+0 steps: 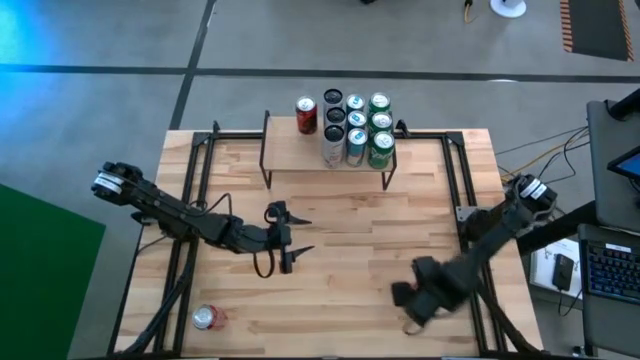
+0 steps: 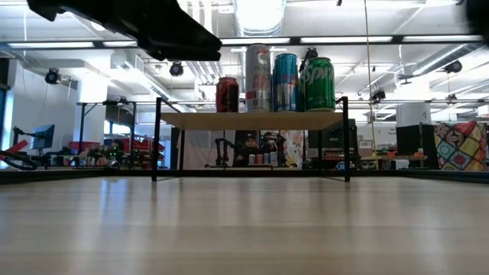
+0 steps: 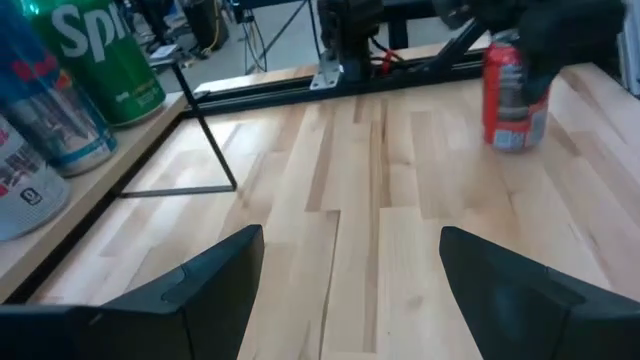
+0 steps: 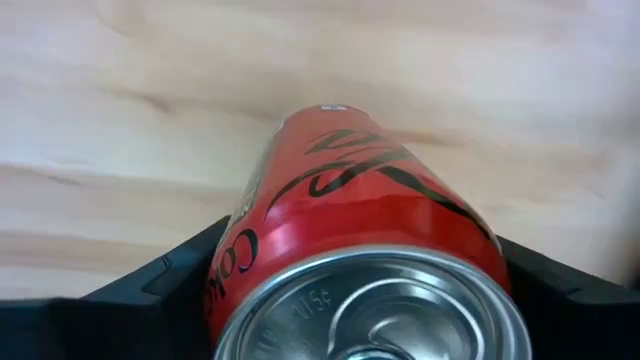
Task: Place canned beverage on shelf
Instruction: Put the right red soda can on the shelf aligned with the other red soda can
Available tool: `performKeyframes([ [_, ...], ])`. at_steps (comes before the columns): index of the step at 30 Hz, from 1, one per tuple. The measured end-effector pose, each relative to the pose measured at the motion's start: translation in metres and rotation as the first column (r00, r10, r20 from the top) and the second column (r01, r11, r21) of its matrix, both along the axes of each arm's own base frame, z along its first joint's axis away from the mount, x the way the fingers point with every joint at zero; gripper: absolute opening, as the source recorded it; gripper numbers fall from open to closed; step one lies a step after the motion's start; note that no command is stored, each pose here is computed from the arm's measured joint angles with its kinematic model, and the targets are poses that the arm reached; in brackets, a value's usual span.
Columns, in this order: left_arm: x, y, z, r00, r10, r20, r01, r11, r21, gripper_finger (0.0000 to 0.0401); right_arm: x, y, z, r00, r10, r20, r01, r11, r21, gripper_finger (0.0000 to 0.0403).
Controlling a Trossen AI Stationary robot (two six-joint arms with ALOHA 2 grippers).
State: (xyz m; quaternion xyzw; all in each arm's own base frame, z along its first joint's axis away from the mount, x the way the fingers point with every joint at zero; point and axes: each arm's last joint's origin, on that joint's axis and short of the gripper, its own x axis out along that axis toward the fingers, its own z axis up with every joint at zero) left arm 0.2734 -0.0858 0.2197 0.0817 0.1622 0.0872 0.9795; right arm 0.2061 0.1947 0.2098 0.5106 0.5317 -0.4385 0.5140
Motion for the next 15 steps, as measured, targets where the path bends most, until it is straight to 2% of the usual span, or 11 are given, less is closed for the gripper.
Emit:
performKeyframes([
  [7, -0.011, -0.015, -0.005, 0.999, -0.034, 0.007, 0.034, 0.999, 0.018, 0.0288, 0.041, -0.048, 0.001, 0.998, 0.016, 0.061, -0.016, 1.000, -0.007, 0.0308],
  [12, -0.030, -0.012, -0.009, 0.998, 0.052, 0.022, -0.053, 0.996, 0.069, 0.0288, 0.054, -0.071, 0.000, 0.997, 0.028, 0.071, -0.026, 0.999, -0.022, 0.0325],
  [15, -0.043, -0.006, -0.008, 0.996, 0.070, 0.047, -0.072, 0.996, 0.050, 0.0288, 0.061, -0.075, -0.002, 0.995, 0.036, 0.091, -0.034, 0.999, -0.020, 0.0328],
])
